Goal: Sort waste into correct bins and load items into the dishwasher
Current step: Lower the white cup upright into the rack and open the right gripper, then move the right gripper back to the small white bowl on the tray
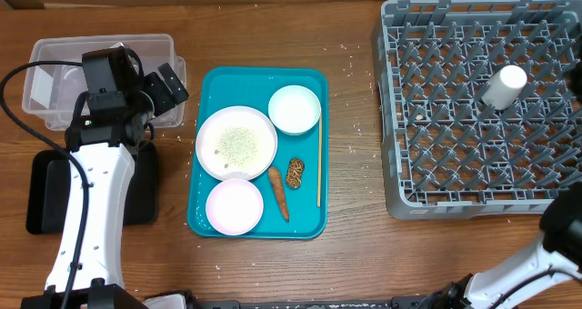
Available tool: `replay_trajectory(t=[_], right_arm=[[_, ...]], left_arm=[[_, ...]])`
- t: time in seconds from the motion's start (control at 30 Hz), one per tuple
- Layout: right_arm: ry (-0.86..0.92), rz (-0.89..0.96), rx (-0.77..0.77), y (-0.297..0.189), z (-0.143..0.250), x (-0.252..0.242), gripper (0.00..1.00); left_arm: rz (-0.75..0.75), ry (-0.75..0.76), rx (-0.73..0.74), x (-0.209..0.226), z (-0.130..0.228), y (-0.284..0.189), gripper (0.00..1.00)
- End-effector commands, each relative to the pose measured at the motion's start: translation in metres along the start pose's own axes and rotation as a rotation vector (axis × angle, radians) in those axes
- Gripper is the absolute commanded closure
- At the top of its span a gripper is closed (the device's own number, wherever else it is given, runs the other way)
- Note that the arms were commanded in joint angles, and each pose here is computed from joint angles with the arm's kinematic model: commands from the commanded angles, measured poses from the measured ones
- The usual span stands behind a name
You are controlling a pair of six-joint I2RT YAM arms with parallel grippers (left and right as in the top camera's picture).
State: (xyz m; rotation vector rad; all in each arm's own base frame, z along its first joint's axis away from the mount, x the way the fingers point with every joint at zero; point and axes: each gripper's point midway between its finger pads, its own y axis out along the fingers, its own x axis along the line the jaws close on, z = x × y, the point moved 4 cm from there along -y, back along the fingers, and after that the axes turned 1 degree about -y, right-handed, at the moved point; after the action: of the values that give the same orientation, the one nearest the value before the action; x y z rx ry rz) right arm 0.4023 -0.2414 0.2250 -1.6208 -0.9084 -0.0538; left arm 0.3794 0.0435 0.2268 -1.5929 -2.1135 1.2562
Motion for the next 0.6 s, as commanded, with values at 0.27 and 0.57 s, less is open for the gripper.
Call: replay_trajectory(t=[0.27, 0.57], right_arm=[[-0.673, -0.394, 0.046, -0.087, 0.133, 0.18, 0.46], [-0.988, -0.38, 0.197, -0.041, 0.294, 0.258, 0.19]], left_arm=[[0.018, -0.004, -0.01, -0.005, -0.005, -0.003, 0.0], [0.018, -0.004, -0.01, -0.005, -0.005, -0.003, 0.0]])
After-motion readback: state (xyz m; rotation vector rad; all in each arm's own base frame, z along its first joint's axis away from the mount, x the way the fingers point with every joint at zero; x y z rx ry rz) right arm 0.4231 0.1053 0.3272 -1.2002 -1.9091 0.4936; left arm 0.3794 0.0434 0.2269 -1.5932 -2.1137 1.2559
